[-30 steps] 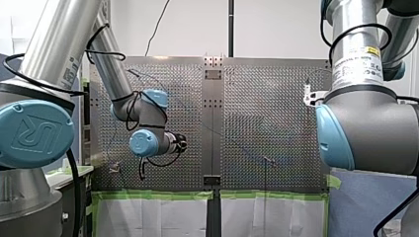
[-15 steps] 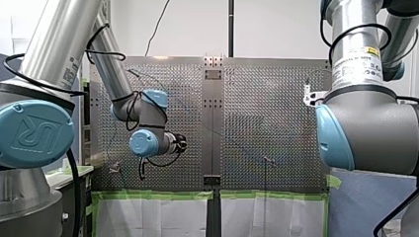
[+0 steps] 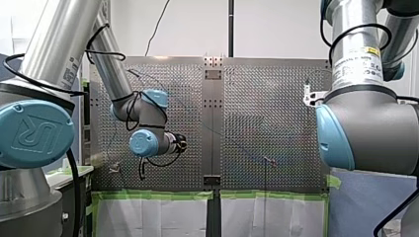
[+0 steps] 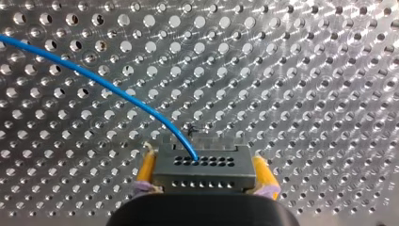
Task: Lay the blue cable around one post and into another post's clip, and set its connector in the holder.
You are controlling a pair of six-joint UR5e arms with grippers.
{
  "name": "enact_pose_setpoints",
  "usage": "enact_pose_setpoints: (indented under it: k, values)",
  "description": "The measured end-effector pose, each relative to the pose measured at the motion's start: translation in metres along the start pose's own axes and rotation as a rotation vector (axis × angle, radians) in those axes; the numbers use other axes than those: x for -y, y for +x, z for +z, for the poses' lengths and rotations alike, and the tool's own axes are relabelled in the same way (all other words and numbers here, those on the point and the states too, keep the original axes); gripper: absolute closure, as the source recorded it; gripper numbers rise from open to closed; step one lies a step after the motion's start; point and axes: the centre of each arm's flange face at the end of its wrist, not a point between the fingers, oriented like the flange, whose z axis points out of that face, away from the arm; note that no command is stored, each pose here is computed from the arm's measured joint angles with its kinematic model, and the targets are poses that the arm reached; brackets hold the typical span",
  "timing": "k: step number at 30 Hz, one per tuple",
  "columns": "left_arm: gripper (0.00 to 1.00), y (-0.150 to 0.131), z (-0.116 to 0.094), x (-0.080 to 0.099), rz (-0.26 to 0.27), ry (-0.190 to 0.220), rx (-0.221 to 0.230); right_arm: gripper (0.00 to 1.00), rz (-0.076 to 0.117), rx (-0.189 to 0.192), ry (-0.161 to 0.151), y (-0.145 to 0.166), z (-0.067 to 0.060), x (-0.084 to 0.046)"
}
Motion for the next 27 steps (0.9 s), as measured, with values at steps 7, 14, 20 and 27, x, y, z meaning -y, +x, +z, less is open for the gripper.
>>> enact_pose_setpoints:
  k: [7,14,20,27]
  values:
    - [0.02,0.0002,0.0000,0.0000,0.000,0.000,0.000,0.11,0.000,0.000,-0.005,-0.0003,0.0001,0.0001]
    - [0.02,0.0002,-0.0002,0.0000,0.000,0.000,-0.001,0.04,0.000,-0.002,-0.007,0.0006,0.0001,0.0000]
    - [0.02,0.0001,0.0000,0.0000,0.000,0.000,0.000,0.01,0.005,-0.002,-0.011,0.0000,0.0003,-0.0004]
    - [0.02,-0.0001,0.0000,0.0000,0.000,0.000,0.000,0.01,0.020,-0.002,-0.015,-0.0001,0.0003,-0.0002]
